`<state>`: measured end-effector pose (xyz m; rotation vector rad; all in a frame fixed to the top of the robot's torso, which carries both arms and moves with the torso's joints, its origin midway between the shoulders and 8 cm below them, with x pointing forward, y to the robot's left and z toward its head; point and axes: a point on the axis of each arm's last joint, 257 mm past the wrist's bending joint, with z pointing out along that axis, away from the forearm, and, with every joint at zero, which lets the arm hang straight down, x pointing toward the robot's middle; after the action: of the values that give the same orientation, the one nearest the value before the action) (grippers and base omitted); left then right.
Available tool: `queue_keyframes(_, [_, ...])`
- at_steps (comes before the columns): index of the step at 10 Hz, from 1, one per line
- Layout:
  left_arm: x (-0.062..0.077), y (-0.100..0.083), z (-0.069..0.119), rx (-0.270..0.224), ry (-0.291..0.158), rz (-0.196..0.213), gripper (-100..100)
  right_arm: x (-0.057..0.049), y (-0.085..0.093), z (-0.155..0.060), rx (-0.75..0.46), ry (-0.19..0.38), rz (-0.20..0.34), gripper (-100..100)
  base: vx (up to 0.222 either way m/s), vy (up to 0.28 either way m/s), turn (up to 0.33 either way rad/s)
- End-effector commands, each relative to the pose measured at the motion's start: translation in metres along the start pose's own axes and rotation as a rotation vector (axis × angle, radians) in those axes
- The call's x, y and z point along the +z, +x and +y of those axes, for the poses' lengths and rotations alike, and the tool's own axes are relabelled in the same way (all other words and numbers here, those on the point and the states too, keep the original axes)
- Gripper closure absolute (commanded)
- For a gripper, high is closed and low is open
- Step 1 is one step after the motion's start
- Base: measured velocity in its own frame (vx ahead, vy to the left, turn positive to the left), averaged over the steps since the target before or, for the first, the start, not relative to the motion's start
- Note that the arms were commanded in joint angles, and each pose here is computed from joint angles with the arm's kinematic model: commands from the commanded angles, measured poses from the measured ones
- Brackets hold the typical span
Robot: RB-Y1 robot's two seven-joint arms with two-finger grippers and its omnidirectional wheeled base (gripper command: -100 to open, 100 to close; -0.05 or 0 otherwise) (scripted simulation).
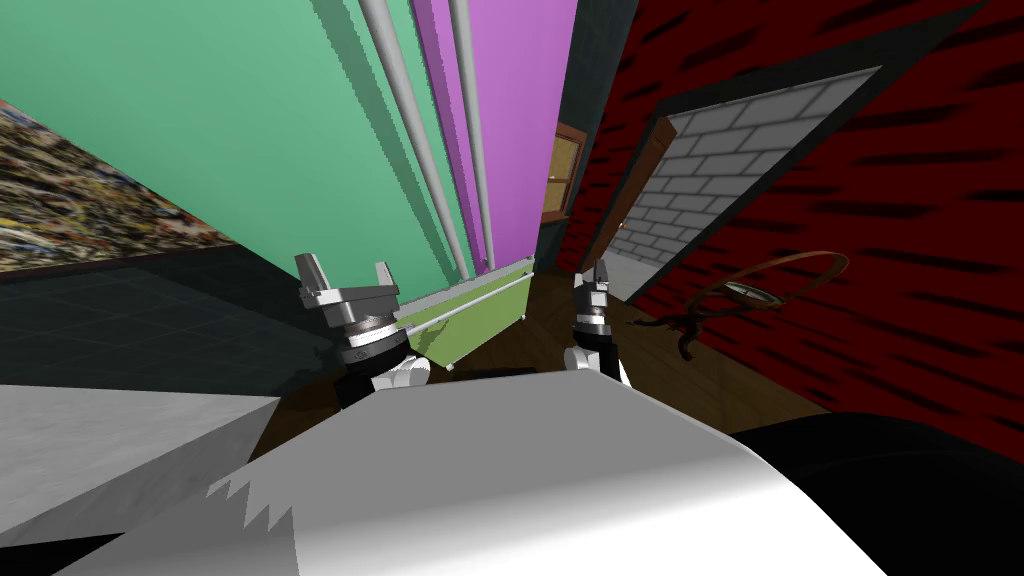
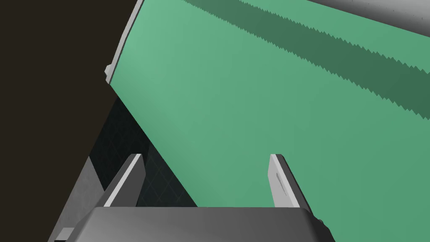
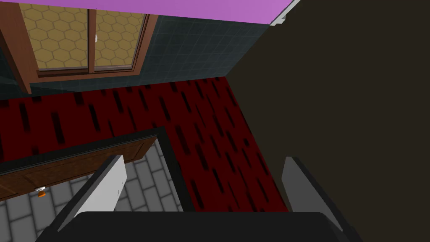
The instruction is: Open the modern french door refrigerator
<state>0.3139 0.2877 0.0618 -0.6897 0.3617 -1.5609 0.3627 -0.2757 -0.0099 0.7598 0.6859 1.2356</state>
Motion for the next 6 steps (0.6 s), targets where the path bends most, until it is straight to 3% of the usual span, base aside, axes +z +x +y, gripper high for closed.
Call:
queue_keyframes(1, [0.0, 0.0, 0.0, 0.0, 0.0, 0.0, 0, 0.0, 0.0, 0.0, 0.0, 0.0, 0.0, 0, 0.0, 0.0, 0.0])
queue_keyframes(6, [0.0, 0.0, -0.0001, 0.0, 0.0, 0.0, 0, 0.0, 0.0, 0.0001, 0.0, 0.0, 0.0, 0, 0.0, 0.0, 0.0])
